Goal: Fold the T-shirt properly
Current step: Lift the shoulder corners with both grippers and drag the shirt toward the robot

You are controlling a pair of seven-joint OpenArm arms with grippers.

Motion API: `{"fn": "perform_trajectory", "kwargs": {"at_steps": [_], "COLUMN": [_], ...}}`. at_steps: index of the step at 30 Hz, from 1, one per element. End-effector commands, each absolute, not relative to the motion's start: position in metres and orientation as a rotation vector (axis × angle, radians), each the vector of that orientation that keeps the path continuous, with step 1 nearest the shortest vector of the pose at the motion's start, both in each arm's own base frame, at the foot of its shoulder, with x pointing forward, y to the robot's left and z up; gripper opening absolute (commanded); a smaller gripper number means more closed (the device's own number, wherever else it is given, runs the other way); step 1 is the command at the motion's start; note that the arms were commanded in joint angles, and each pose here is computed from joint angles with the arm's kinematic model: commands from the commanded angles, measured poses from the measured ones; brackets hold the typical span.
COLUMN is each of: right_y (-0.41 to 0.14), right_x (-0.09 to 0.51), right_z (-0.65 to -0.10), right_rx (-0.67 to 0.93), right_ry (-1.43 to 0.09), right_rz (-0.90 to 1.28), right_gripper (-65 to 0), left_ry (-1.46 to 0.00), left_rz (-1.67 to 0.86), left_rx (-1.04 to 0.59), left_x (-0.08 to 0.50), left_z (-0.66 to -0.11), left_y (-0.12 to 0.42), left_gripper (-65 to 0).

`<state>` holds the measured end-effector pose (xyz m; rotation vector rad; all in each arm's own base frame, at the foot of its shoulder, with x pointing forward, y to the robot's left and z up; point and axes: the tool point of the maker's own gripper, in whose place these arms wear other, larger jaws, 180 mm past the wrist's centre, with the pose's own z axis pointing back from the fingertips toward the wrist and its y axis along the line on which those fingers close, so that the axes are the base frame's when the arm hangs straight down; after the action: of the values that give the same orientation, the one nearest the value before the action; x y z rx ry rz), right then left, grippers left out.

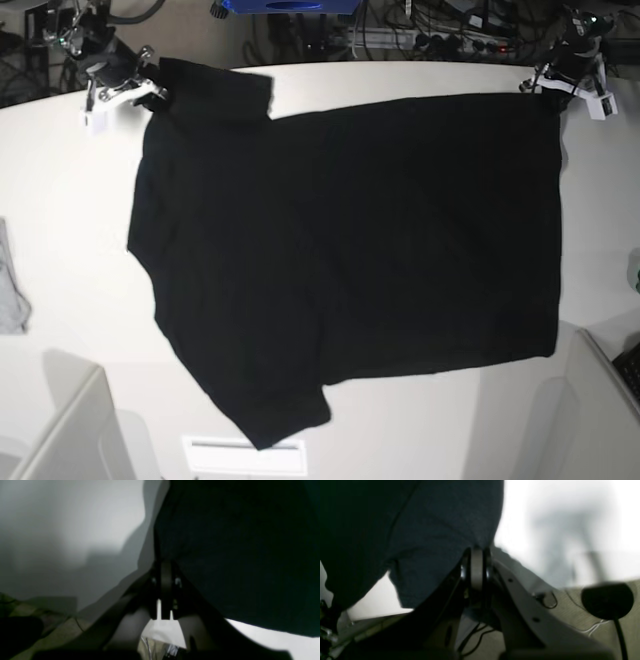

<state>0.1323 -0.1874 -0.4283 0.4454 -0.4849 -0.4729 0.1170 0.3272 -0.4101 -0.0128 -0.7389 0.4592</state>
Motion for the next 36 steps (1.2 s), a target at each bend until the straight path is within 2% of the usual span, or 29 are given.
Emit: {"fn": "perform_trajectory", "kwargs": {"at_steps": [1,8,15,18,29,36], "right_y": [-0.188,-0.168,-0.164,-0.16,-0.153,-0.153], "right_x": [0.135,0.132,0.166,0.181,0.24,0.272], "right_z": [-0.417,-0.393,-0.368,-0.362,-0.336,-0.334], "right_rx": [0.449,0.48,0.503,0.522,0.575,0.614], "right_ry": [-0.517,-0.557,-0.656,-0.652,-0.692,-0.676], "right_rz": [-0.458,-0.423,-0.376,-0.344,-0.356,-0.357], "right_gripper": [-65.0,-65.0,-65.0,-65.0,-65.0,-65.0], "left_ry": [-0.763,-0.775,-0.83,-0.848,-0.932,-0.984], "left_rz": [0.445,0.363,0.312,0.294,0.305,0.411], "left_rx": [0.003,0.045,0.056,0.051,0.039,0.065], "left_x": [0.117,0.108,0.118,0.124,0.153,0.172], "left_z": [-0.401,-0.375,-0.35,-0.344,-0.333,-0.325], "left_y": [0.333,0.328,0.318,0.314,0.314,0.328], "left_gripper": [-65.0,-65.0,-65.0,-65.0,-65.0,-65.0]}}
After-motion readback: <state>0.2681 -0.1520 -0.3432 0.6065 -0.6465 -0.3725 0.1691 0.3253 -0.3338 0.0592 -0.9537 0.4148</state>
